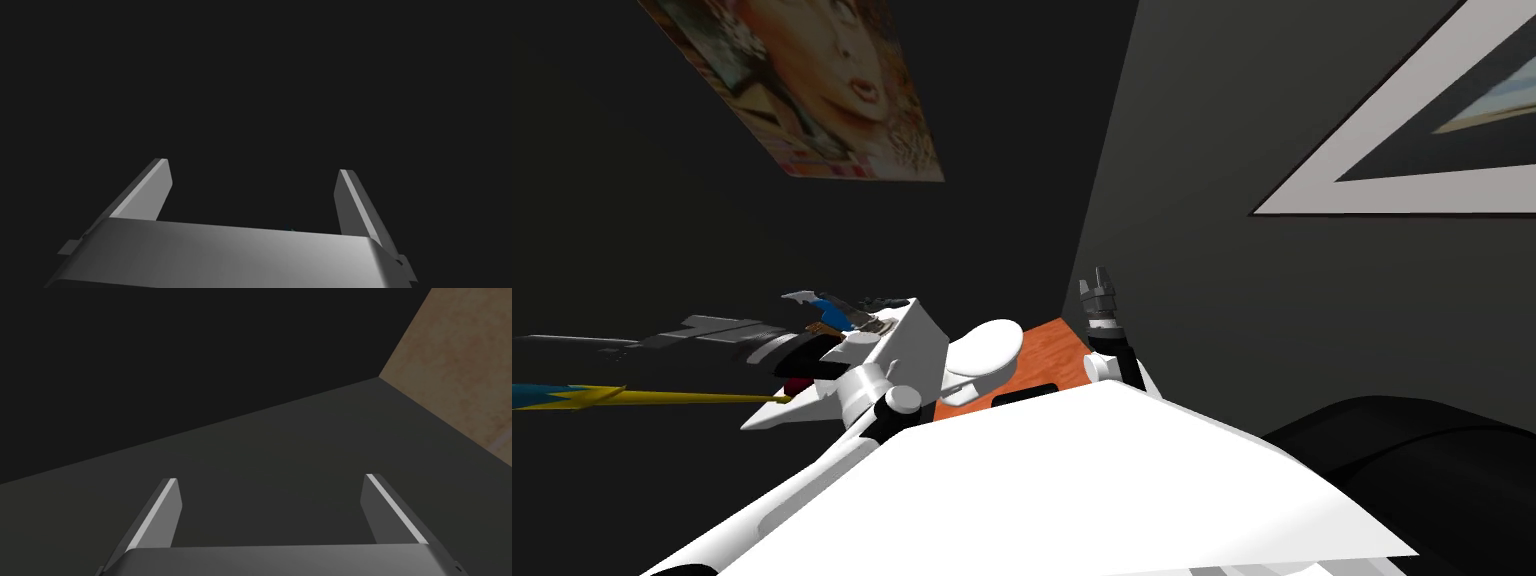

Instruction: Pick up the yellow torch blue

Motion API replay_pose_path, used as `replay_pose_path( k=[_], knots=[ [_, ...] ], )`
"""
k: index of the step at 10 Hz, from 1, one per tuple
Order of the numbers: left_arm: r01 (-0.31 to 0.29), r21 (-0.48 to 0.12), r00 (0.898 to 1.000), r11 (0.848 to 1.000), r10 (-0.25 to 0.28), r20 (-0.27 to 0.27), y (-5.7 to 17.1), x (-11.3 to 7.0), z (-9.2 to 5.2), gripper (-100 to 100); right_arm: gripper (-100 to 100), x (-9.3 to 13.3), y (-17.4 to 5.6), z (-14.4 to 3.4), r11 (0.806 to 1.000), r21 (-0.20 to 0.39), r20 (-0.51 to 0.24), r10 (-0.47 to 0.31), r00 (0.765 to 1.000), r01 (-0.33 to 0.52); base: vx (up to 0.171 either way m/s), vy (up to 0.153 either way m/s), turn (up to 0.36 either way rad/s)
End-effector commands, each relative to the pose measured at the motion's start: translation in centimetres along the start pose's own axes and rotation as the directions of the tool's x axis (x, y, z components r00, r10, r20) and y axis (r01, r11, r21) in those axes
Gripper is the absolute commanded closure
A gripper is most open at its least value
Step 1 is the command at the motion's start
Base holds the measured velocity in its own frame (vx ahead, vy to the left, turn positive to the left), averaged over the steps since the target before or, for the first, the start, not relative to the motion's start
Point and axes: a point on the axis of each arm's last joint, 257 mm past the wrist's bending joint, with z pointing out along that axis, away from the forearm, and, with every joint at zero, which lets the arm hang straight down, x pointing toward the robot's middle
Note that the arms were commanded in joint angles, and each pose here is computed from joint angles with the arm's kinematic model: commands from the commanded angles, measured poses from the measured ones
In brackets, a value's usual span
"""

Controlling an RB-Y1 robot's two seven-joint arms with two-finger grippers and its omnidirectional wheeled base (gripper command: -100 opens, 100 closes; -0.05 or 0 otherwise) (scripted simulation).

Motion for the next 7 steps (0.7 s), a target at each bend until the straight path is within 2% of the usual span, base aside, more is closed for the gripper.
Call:
replay_pose_path(
  k=[1,2,3,4,5,6,7],
  knots=[
    [0.025,-0.002,0.998,1.0,-0.025,0.058,0.8,-0.7,0.0,-100,0,0.0,0.0,0.0,1.0,0.0,0.0,0.0,1.0,0.0,-0.047,0.014,-0.057],
    [0.04,0.02,0.989,0.999,-0.042,0.139,0.7,-2.9,0.4,-100,0,0.0,0.0,0.0,1.0,0.0,0.0,0.0,1.0,0.0,-0.052,0.025,-0.093],
    [0.061,0.014,0.987,0.998,-0.062,0.151,1.3,-2.2,0.4,-100,0,0.0,0.0,0.0,1.0,0.0,0.0,0.0,1.0,0.0,-0.049,0.019,-0.053],
    [0.075,0.036,0.97,0.997,-0.081,0.23,1.2,-4.4,0.5,-100,0,0.0,0.0,0.0,1.0,0.0,0.0,0.0,1.0,0.0,-0.069,0.021,-0.085],
    [0.096,0.021,0.965,0.995,-0.098,0.244,2.2,-3.8,0.2,-100,0,0.0,0.0,0.0,1.0,0.0,0.0,0.0,1.0,0.0,-0.057,0.022,-0.037],
    [0.111,0.042,0.94,0.993,-0.118,0.321,2.4,-5.8,0.1,-100,0,0.0,0.0,0.0,1.0,0.0,0.0,0.0,1.0,0.0,-0.068,0.028,-0.078],
    [0.132,0.03,0.933,0.991,-0.134,0.335,3.2,-5.2,-0.1,-100,0,0.0,0.0,0.0,1.0,0.0,0.0,0.0,1.0,0.0,-0.059,0.032,-0.033]
  ],
)
